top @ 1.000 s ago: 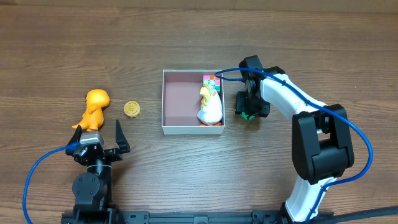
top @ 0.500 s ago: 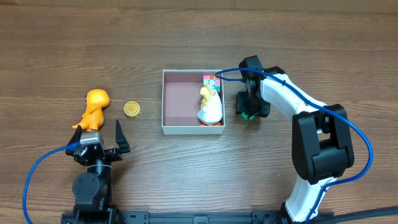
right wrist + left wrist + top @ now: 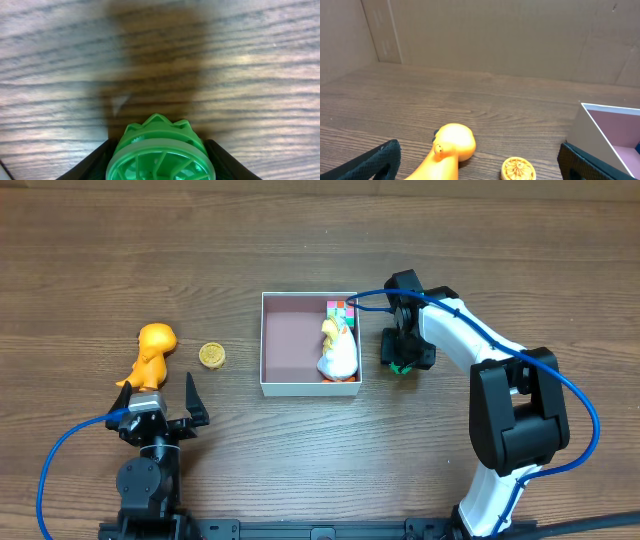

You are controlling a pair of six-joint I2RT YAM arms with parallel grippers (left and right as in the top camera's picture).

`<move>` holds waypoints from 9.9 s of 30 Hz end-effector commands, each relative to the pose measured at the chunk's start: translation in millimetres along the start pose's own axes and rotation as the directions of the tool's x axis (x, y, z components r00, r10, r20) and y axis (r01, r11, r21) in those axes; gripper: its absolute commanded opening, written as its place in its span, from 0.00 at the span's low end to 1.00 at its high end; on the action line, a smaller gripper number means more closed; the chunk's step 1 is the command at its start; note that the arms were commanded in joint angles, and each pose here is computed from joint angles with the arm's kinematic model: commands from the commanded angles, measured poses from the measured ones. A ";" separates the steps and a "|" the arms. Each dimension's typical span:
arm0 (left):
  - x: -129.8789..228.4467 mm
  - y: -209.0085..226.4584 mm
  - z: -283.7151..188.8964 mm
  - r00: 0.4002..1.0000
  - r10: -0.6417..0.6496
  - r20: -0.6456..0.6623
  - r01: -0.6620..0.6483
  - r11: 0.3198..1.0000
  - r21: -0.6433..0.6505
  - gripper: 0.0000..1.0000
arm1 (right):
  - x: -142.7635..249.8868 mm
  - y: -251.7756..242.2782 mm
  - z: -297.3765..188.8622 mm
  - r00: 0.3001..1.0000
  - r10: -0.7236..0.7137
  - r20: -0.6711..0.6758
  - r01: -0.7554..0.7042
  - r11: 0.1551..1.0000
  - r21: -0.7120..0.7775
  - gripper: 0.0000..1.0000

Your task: Pack container

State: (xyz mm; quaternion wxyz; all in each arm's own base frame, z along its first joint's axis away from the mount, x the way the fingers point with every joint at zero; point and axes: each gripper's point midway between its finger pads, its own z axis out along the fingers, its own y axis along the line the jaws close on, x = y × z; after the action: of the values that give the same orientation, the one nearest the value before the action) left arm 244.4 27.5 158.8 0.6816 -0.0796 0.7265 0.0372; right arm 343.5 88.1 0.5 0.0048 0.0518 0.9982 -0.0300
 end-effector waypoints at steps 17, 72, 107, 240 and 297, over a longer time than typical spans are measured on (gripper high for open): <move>0.5 0.9 0.2 1.000 0.025 0.000 -0.025 1.000 -0.002 1.00 | -10.1 -5.5 -10.5 1.000 0.007 0.007 -0.007 0.999 0.032 0.48; 0.5 0.9 0.2 1.000 0.025 0.000 -0.025 1.000 -0.002 1.00 | -29.6 189.8 -227.5 0.850 -0.265 0.455 0.382 0.905 -0.186 0.48; 0.5 0.9 0.2 1.000 0.025 0.000 -0.025 1.000 -0.002 1.00 | -31.3 212.7 -97.7 0.900 -0.361 0.245 0.401 0.905 -0.141 0.49; 0.7 0.9 0.2 1.000 0.025 0.000 -0.025 1.000 -0.002 1.00 | -47.4 223.0 -80.3 0.916 -0.326 0.232 0.375 0.902 -0.212 0.04; 0.5 0.9 0.2 1.000 0.025 0.000 -0.025 1.000 -0.002 1.00 | -50.0 217.5 -41.6 0.922 -0.329 0.206 0.363 0.919 -0.156 0.04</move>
State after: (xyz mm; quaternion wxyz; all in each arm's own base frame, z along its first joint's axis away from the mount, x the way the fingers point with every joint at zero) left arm 244.4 27.5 158.8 0.6816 -0.0794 0.7265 0.0371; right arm 411.3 308.3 37.6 0.0913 -0.1364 0.9836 0.0750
